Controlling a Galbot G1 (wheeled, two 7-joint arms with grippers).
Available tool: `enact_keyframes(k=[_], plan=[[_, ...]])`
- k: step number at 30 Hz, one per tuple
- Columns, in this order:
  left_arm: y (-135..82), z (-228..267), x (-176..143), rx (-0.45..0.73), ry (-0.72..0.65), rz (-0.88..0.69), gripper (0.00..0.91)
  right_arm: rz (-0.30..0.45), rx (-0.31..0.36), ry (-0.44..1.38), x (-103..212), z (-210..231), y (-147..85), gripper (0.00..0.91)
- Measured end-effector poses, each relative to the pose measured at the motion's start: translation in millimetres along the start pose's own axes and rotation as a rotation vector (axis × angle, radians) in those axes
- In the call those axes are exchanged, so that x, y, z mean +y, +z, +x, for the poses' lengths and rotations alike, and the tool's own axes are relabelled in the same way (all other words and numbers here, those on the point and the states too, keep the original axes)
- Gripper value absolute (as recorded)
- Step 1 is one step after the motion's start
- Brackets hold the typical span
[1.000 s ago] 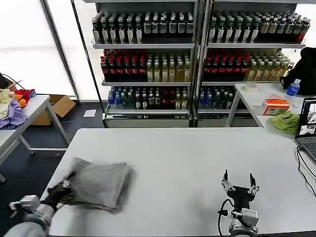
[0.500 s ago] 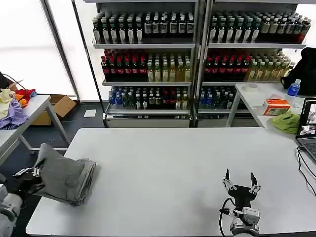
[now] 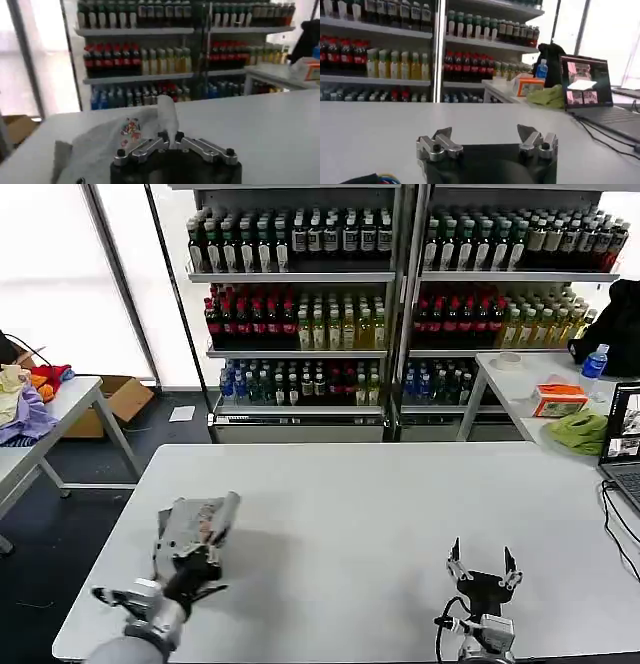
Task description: Fold and organize the clothes.
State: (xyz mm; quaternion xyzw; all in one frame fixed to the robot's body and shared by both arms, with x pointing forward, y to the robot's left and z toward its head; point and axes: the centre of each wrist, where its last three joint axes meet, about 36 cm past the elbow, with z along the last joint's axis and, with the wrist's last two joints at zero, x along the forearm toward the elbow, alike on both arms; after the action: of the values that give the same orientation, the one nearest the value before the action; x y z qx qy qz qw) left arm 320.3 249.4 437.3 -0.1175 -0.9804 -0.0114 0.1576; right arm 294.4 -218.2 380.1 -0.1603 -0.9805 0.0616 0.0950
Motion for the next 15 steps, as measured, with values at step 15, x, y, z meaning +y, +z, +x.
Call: enact_keyframes(k=[15], plan=[[-1, -48, -97, -0.024, 0.122, 0.127, 0.030, 0.045, 0.009, -0.015, 14, 8, 4, 0.907]])
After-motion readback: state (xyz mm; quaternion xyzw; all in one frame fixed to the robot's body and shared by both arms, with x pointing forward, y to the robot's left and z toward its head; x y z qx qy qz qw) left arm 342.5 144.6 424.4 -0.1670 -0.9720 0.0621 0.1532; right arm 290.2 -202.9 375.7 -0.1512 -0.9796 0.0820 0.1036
